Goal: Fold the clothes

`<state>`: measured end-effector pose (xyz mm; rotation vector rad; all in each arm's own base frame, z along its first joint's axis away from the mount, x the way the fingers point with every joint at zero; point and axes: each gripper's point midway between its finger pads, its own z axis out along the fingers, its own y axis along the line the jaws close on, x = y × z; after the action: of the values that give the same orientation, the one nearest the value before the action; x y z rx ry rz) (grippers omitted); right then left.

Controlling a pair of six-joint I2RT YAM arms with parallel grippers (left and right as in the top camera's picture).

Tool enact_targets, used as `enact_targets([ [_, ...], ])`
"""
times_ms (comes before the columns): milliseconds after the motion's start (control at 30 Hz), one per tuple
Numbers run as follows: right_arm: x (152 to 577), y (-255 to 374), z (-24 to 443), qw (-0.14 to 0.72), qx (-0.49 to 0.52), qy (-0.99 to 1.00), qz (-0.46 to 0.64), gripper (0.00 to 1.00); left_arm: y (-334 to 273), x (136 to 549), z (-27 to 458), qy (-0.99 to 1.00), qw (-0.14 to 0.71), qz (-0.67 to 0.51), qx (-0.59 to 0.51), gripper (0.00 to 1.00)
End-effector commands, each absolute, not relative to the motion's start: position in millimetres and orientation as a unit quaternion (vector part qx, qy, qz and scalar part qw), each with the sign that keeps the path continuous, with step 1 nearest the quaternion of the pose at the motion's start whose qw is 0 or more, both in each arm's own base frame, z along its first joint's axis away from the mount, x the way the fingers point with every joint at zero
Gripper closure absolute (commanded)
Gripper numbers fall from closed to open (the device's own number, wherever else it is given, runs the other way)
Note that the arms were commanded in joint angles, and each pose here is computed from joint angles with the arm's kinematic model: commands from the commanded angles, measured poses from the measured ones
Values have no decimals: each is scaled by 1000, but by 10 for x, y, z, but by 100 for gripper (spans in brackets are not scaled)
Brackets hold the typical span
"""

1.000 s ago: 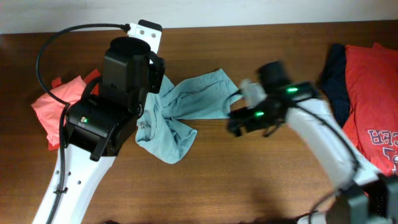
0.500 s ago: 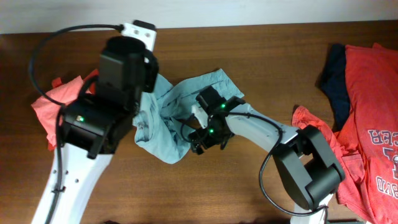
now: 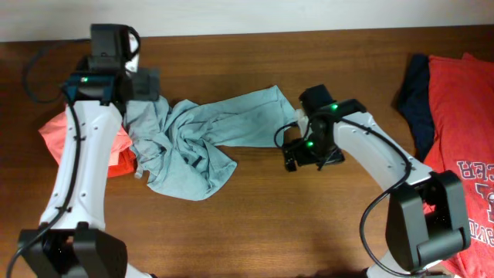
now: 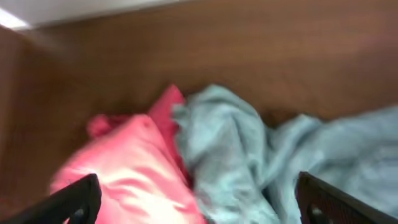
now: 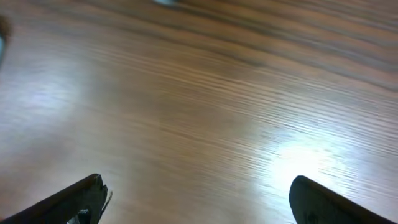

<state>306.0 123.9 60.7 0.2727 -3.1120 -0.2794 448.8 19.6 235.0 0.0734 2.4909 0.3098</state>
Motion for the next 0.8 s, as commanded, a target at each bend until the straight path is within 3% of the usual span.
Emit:
enact_targets([
  [0,3169,936,722,-21,70,-996,-50,1,-354,4203,2469,954,299,3,30,1],
  [167,3289,580,1051,-52,32,-997,-51,1,-818,3323,2128,990,133,-37,-15,1],
  [467,3278,309,1447,-98,-6,-994,-52,1,-1108,2457,1281,997,-32,7,-70,1],
  [600,3273,316,1446,-97,-6,-994,-54,1,-1252,2234,820,996,-65,-14,-59,2],
  [767,3265,320,1445,-95,-6,-994,-55,1,-1280,2318,399,997,-26,-30,-61,11],
])
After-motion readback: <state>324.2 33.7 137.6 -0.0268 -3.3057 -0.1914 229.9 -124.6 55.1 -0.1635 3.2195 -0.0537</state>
